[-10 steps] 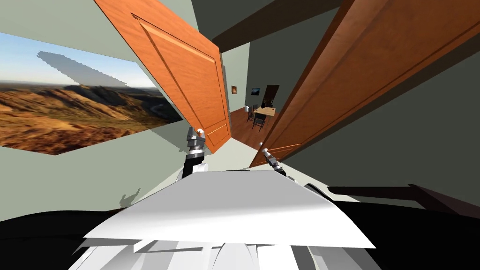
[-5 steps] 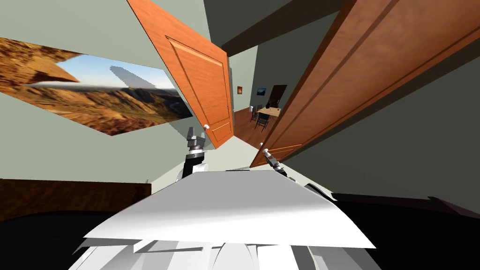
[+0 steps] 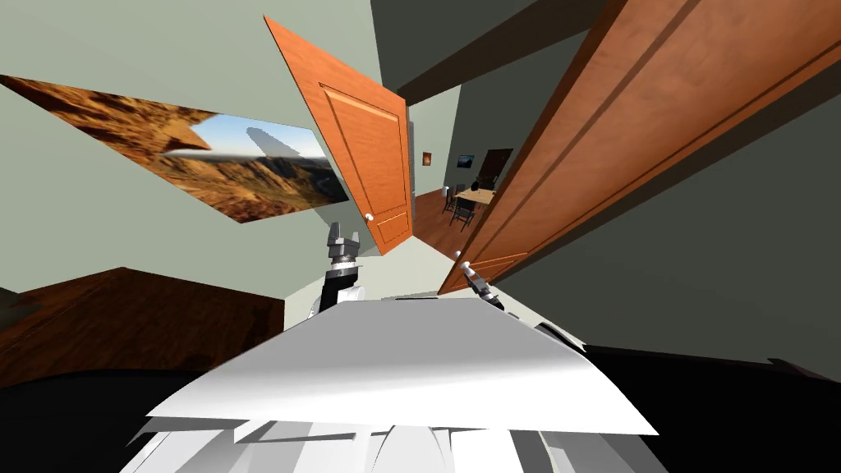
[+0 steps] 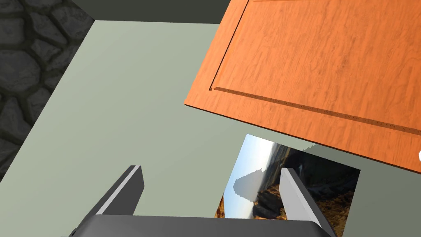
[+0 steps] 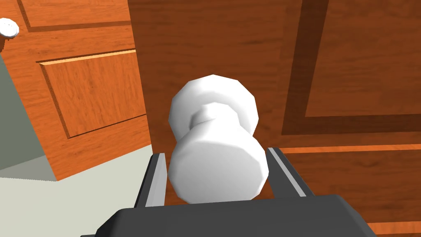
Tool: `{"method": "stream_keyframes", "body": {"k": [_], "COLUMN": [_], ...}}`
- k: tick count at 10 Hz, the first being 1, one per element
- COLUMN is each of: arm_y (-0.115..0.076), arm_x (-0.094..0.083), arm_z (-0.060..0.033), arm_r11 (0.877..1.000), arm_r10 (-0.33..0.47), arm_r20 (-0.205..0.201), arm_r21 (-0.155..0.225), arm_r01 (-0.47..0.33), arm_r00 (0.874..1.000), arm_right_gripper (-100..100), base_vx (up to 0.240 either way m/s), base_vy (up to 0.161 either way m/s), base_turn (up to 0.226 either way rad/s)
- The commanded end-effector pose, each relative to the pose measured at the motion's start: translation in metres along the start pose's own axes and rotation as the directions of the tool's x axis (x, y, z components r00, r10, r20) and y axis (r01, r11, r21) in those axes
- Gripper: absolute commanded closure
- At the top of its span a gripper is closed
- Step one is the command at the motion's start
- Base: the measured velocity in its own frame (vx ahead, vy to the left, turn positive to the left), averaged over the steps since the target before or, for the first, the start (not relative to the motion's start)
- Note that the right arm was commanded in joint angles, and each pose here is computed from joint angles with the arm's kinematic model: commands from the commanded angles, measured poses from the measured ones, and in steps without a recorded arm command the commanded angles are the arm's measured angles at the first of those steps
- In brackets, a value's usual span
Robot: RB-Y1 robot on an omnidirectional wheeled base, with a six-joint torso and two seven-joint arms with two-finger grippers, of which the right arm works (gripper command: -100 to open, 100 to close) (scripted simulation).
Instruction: Pull the door open
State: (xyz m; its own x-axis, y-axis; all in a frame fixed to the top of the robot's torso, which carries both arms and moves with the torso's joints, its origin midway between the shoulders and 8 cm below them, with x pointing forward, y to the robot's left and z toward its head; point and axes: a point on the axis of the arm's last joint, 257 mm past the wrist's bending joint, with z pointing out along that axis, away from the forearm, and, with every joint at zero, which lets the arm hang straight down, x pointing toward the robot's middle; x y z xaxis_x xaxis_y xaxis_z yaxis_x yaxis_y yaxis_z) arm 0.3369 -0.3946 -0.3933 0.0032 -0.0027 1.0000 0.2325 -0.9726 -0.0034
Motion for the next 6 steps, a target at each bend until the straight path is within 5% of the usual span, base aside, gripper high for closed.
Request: {"method": "stream_keyframes", "body": {"k": [1, 6], "arm_y": [0.0, 0.0013], "arm_x": [0.0, -0.0001], "arm_z": [0.0, -0.0028], "arm_r11": [1.0, 1.0], "arm_r10": [0.0, -0.001], "arm_r20": [0.0, 0.001], "arm_r21": [0.0, -0.001], "arm_r01": [0.0, 0.001], "arm_r00": [1.0, 1.0], "arm_right_gripper": [100, 100], "base_vx": [-0.041, -0.187], "base_vy": [-0.014, -0.095], "base_turn": [-0.001, 0.186]}}
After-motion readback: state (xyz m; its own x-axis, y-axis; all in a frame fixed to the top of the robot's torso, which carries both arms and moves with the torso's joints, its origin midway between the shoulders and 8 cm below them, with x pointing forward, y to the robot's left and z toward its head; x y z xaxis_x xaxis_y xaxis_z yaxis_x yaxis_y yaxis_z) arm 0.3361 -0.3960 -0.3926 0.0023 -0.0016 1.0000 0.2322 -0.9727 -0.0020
